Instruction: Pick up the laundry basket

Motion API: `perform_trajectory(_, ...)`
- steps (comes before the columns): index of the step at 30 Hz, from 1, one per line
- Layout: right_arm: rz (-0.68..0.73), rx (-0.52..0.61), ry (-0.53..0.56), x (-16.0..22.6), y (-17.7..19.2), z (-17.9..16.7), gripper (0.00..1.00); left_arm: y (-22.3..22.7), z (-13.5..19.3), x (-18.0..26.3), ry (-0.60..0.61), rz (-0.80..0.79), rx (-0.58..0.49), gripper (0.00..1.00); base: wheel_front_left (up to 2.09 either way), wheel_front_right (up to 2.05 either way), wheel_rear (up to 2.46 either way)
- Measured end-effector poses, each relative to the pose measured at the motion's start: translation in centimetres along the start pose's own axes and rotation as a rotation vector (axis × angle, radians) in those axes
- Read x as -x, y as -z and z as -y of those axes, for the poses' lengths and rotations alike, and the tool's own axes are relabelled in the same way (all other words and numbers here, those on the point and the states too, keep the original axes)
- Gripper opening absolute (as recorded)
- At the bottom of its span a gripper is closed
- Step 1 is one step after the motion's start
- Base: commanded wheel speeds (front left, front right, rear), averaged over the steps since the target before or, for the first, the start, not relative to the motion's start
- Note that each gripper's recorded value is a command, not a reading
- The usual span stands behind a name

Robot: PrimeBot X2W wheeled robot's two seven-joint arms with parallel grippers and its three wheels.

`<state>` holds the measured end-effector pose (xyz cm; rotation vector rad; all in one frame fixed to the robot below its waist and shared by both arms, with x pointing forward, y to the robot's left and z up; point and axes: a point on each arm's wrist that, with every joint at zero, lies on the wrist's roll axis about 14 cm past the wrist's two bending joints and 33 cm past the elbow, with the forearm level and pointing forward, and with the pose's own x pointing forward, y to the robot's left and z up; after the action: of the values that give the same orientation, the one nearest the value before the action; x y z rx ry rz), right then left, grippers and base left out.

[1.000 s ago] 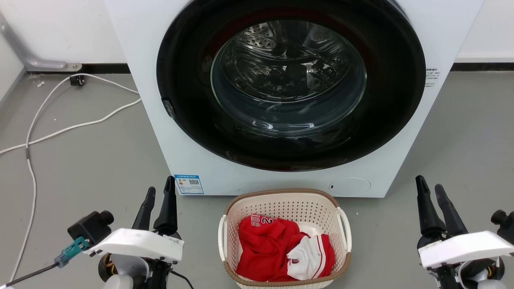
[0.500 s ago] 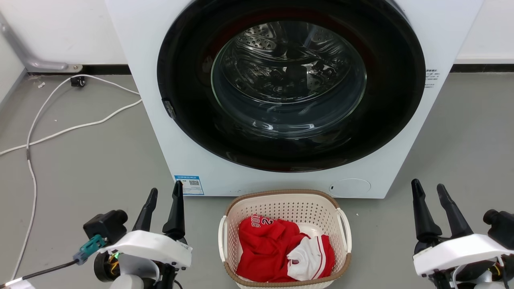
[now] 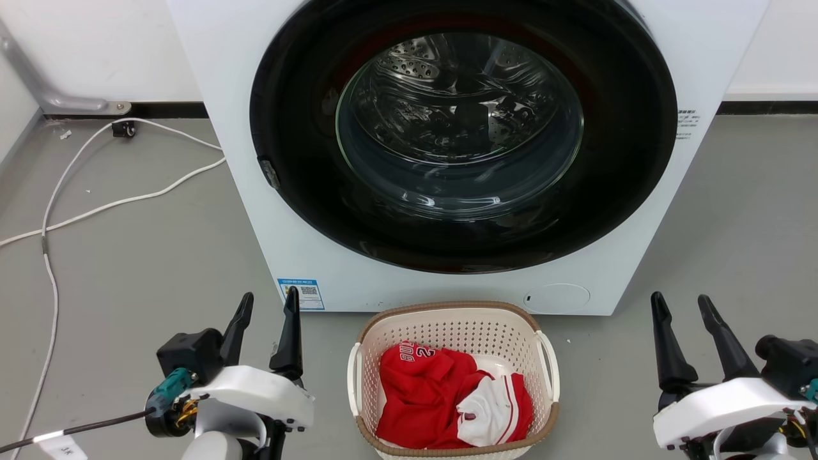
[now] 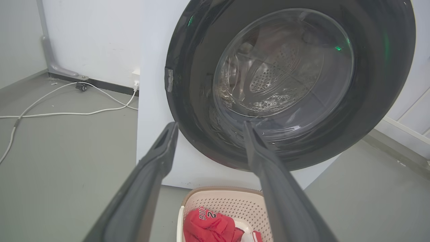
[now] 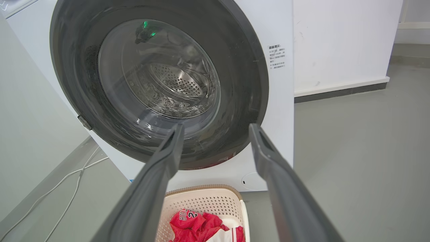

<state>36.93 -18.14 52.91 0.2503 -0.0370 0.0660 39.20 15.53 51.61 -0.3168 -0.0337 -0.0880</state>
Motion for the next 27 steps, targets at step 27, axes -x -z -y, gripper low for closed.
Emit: perform_trajectory(27,-0.02,0.23,-0.018,0.5,0.5,-0.3,1.0,-0.4,1.5,0.2,0.052,0.046,-0.226,1.0,0.0,0.0,0.0)
